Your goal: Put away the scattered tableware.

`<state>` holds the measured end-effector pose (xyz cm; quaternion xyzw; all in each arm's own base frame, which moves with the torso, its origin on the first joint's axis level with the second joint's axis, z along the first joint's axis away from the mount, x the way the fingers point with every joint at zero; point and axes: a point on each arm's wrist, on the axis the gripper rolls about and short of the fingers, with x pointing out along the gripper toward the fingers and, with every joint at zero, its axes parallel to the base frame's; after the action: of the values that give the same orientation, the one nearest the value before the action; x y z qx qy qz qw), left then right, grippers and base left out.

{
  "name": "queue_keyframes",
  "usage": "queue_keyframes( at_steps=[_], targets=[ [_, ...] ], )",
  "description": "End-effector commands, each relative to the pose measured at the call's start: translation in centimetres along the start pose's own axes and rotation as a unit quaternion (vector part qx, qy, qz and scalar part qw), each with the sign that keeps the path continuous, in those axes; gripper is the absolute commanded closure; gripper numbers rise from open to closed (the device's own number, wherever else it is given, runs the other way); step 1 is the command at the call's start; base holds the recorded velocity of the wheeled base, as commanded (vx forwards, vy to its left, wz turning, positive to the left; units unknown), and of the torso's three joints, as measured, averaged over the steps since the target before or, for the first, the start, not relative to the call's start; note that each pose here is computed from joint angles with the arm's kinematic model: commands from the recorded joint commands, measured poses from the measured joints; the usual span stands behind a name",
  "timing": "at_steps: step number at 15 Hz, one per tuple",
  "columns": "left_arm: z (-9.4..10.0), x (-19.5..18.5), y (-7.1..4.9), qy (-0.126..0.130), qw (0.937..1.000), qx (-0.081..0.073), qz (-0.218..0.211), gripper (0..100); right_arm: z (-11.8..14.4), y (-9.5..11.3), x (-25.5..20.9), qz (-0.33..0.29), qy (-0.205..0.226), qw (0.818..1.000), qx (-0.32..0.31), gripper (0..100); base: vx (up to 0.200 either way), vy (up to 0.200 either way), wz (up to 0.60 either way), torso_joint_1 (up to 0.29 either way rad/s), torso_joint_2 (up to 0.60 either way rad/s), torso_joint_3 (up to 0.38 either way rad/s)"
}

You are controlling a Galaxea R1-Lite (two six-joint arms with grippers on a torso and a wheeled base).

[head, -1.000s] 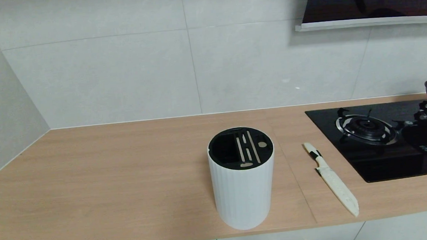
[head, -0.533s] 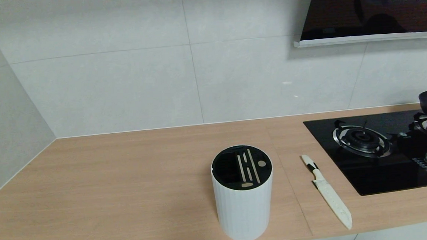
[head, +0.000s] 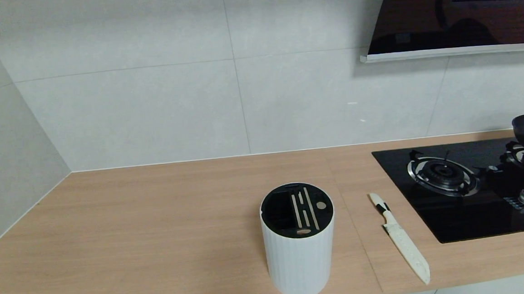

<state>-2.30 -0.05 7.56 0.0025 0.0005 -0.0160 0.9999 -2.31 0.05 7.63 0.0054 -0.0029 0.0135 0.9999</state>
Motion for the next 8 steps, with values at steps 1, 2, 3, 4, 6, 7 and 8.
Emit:
queue_keyframes(
  at_steps=[1, 2, 3, 4, 6, 7, 8],
  targets=[
    [0.00, 0.00, 0.00, 0.000, 1.0000, 0.000, 0.000, 0, 0.00, 0.00, 0.01, 0.000, 0.001, 1.000, 0.000, 0, 0.000, 0.000, 0.00, 0.000, 0.00, 0.000],
    [0.00, 0.00, 0.00, 0.000, 1.0000, 0.000, 0.000, 0, 0.00, 0.00, 0.01, 0.000, 0.001, 1.000, 0.001, 0, 0.000, 0.000, 0.00, 0.000, 0.00, 0.000],
    [0.00, 0.00, 0.00, 0.000, 1.0000, 0.001, 0.000, 0, 0.04, 0.00, 0.00, 0.000, 0.000, 1.000, 0.001, 0, 0.000, 0.000, 0.00, 0.000, 0.00, 0.000],
    [0.00, 0.00, 0.00, 0.000, 1.0000, 0.001, 0.000, 0, 0.00, 0.00, 0.02, 0.001, 0.001, 1.000, -0.003, 0, 0.000, 0.000, 0.00, 0.000, 0.00, 0.000],
    [0.00, 0.00, 0.00, 0.000, 1.0000, 0.001, 0.000, 0, -0.02, 0.01, 0.01, 0.002, 0.001, 1.000, -0.004, 0, 0.000, 0.000, 0.00, 0.000, 0.00, 0.000],
    [0.00, 0.00, 0.00, 0.000, 1.0000, 0.000, 0.000, 0, -0.02, 0.00, 0.01, 0.003, 0.001, 1.000, -0.005, 0, 0.000, 0.000, 0.00, 0.000, 0.00, 0.000],
    [0.00, 0.00, 0.00, 0.000, 1.0000, 0.001, 0.000, 0, 0.00, 0.01, 0.01, 0.003, 0.001, 1.000, -0.007, 0, 0.000, 0.000, 0.00, 0.000, 0.00, 0.000]
  ],
)
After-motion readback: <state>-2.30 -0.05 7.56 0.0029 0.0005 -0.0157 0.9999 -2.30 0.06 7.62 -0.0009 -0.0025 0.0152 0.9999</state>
